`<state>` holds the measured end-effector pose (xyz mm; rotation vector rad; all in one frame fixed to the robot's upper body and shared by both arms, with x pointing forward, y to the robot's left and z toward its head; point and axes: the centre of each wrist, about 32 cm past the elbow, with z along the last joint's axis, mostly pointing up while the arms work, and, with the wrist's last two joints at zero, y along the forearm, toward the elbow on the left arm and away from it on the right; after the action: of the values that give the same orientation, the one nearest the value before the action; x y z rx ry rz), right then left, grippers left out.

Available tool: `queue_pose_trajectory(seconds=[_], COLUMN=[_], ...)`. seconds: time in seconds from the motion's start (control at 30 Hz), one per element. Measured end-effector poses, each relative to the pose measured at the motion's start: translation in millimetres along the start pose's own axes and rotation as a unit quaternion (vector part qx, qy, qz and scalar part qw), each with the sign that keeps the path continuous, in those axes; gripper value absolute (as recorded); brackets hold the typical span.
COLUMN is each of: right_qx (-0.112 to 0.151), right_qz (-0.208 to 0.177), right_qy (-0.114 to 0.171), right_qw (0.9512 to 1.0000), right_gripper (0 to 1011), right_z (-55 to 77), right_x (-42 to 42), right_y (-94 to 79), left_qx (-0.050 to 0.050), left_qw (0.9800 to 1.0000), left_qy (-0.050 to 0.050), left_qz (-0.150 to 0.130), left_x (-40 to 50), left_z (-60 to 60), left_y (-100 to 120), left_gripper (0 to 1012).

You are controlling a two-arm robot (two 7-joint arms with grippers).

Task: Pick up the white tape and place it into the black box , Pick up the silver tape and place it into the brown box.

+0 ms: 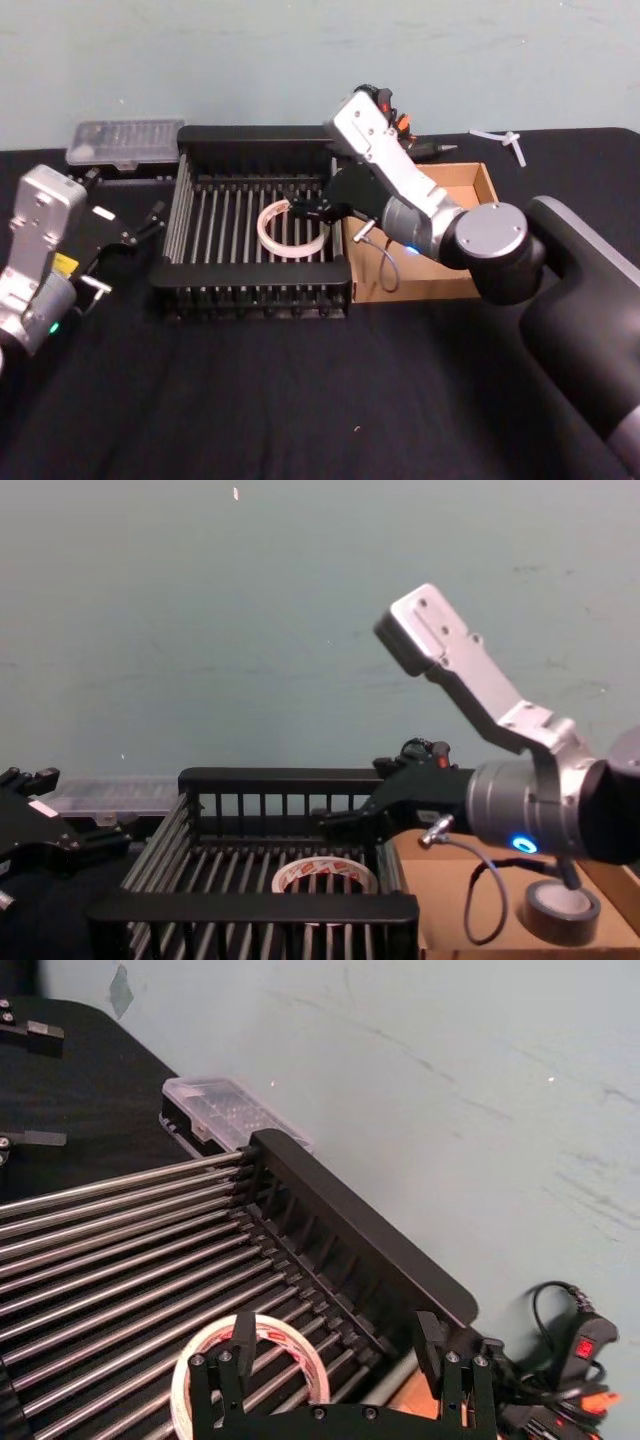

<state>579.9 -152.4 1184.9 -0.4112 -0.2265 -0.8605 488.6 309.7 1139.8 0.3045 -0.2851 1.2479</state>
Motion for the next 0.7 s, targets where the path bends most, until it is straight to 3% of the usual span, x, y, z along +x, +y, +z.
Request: queue_pose_trajectory(seconds=[0.37, 0.7], right_qx=[0.013, 0.008], right_qz=[-0.026, -0.071], right_qy=[0.004, 0.011], right_qw=[0.9996, 0.9974], right_gripper=[1002, 1002], right_z=[3.8, -3.8], right_x=[11.7, 21.7], right_y=[-31.4, -70.0], left_qx=[0.0, 0.0], left_qw=[1.0, 1.0], left_qy=[0.0, 0.0], left_qz=[0.0, 0.0], left_x=[0.0, 0.0], left_z=[0.0, 0.0], left_y=[0, 0], left_gripper=[1001, 1001])
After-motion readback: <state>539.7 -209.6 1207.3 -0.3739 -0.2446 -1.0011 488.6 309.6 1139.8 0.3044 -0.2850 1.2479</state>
